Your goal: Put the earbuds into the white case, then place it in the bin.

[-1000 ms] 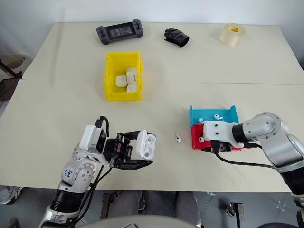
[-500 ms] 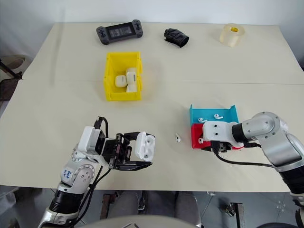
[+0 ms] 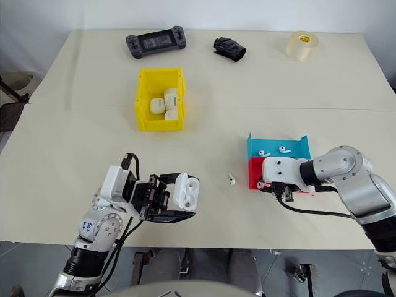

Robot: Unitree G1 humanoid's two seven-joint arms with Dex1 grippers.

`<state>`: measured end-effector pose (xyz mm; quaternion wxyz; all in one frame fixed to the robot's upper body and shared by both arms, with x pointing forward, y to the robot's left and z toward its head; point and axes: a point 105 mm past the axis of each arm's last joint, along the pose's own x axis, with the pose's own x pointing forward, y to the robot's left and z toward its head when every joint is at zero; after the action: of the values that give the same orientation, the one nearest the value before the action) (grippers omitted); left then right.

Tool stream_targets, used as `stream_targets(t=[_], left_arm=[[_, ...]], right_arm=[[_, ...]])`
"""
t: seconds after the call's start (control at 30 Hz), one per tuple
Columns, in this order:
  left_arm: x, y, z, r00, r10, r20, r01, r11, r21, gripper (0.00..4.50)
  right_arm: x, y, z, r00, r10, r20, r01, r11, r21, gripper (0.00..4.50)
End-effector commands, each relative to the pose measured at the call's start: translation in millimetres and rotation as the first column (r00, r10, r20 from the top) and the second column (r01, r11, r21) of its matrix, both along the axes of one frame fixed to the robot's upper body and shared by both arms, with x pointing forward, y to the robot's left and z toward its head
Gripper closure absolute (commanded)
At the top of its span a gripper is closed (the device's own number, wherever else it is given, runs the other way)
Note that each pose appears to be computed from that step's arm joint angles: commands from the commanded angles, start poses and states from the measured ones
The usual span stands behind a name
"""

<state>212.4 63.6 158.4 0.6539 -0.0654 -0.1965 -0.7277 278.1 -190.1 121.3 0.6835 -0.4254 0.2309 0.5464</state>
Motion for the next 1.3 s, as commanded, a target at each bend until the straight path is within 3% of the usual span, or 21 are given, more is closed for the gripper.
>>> stream_targets(t=[0.03,0.33,0.47,0.7,0.8,1.0,1.1,1.3], left_arm=[[-2,3,3,1.000,0.000,0.024,0.000,1.000,-0.009,1.71],[-2,3,1,1.000,-0.003,0.026,0.003,1.000,-0.009,1.71],[-2,4,0,1.000,-0.002,0.026,0.002,1.000,-0.009,1.71],[-2,6,1,1.000,-0.016,0.014,0.017,1.000,-0.025,1.71],[-2,7,1,0.999,-0.031,0.017,0.031,0.999,-0.037,1.71],[0,11,1,0.999,-0.050,0.018,0.051,0.998,-0.047,1.71],[3,10,2,0.998,-0.059,0.018,0.060,0.997,-0.052,1.71],[9,6,0,0.997,-0.077,0.019,0.078,0.996,-0.052,1.71]], right_arm=[[-2,7,2,1.000,0.006,0.009,-0.006,1.000,0.021,3.11],[-3,5,1,1.000,-0.009,0.002,0.009,1.000,0.010,3.11],[-3,4,0,1.000,-0.013,0.002,0.013,1.000,0.007,3.95],[-5,7,11,0.999,-0.033,0.023,0.031,0.997,0.065,3.98],[-22,16,30,1.000,0.013,-0.007,-0.011,0.971,0.238,3.98],[-38,29,63,1.000,0.007,0.025,-0.020,0.849,0.528,3.98],[-47,46,85,0.998,0.018,0.067,-0.060,0.711,0.700,3.98],[-55,79,114,0.995,-0.001,0.103,-0.091,0.455,0.886,3.98]])
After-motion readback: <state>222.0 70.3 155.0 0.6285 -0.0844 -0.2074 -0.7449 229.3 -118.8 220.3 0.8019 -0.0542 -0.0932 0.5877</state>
